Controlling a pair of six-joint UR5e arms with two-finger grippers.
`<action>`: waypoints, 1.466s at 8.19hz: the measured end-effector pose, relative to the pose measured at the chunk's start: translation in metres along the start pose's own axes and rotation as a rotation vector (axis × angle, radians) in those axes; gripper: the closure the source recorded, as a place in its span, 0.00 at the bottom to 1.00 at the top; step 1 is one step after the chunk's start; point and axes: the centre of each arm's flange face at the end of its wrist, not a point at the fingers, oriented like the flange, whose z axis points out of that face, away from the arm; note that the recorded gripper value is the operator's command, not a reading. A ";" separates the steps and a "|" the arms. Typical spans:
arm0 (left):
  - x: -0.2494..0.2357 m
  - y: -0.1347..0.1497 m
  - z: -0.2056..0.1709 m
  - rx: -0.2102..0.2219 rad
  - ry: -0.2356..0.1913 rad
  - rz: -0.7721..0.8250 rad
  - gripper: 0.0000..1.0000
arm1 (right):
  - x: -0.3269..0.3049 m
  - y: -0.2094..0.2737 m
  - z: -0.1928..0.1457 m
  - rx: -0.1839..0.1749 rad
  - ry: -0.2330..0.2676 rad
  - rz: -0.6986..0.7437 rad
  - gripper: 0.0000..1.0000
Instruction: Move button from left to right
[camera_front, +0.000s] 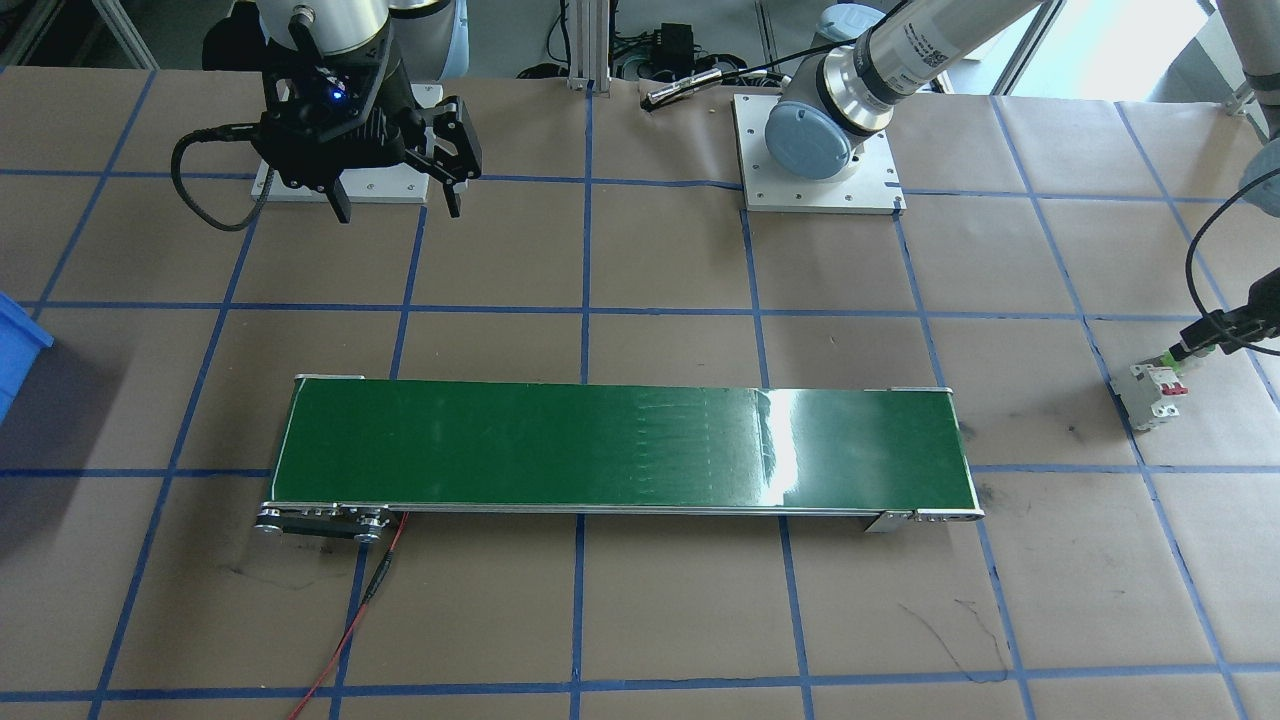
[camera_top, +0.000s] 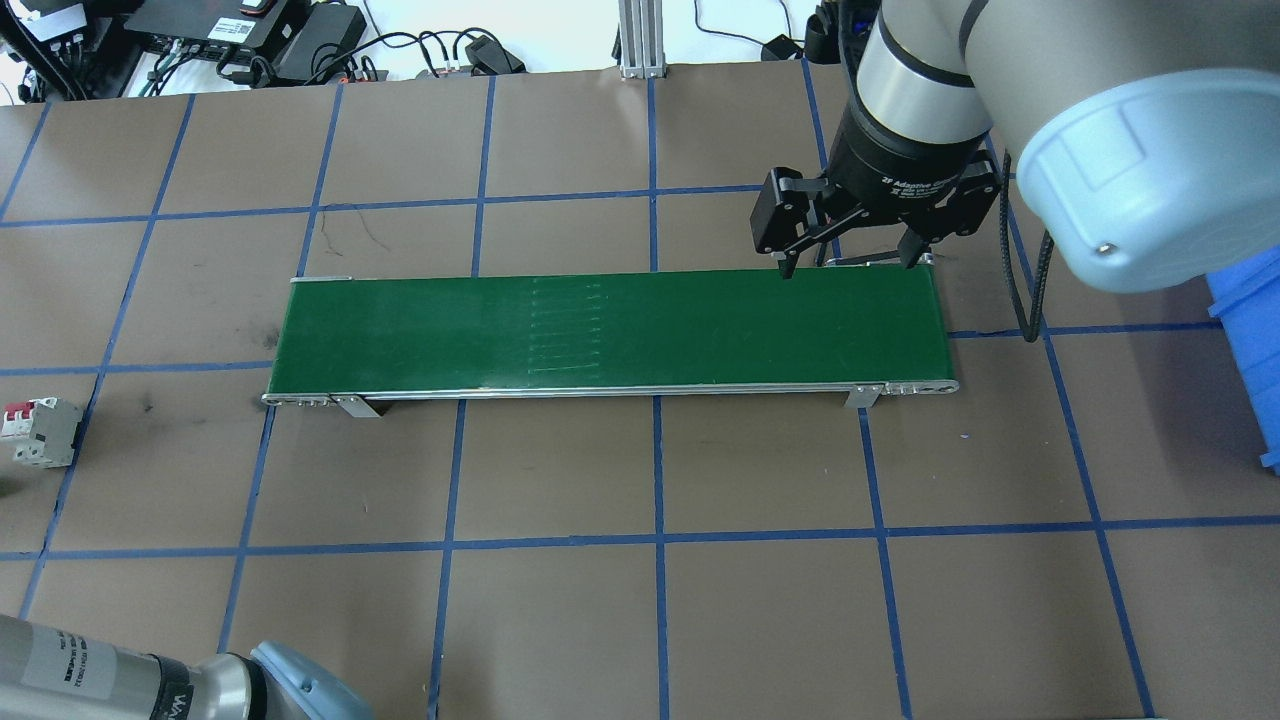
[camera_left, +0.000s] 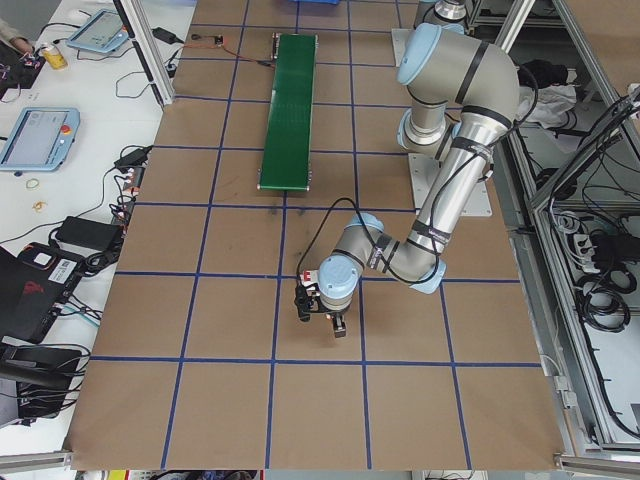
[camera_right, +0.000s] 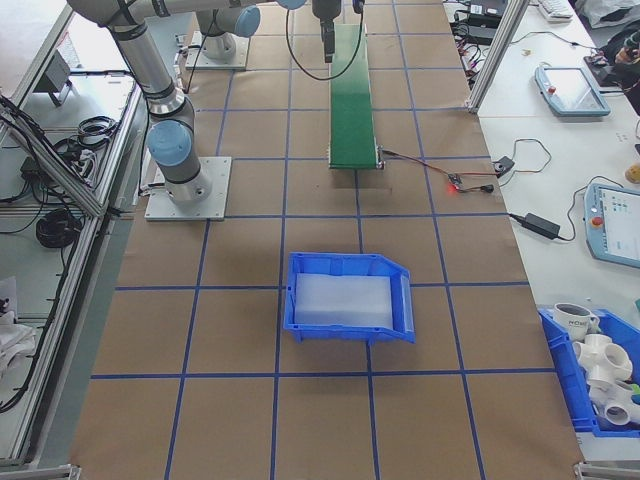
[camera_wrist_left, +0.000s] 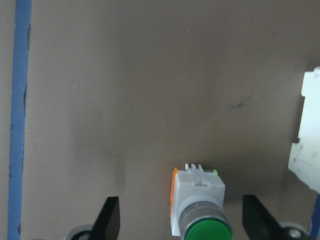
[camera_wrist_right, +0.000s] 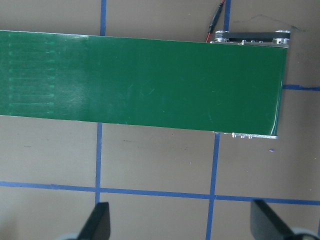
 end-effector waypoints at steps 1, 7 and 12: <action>0.001 0.000 0.002 -0.001 0.000 0.001 0.42 | 0.000 0.000 0.000 0.000 0.000 0.000 0.00; 0.020 0.005 0.004 -0.072 -0.011 0.002 1.00 | 0.000 0.000 0.000 0.000 0.002 -0.001 0.00; 0.115 -0.076 -0.163 -0.072 -0.141 -0.108 1.00 | 0.000 0.000 0.000 0.000 0.005 -0.002 0.00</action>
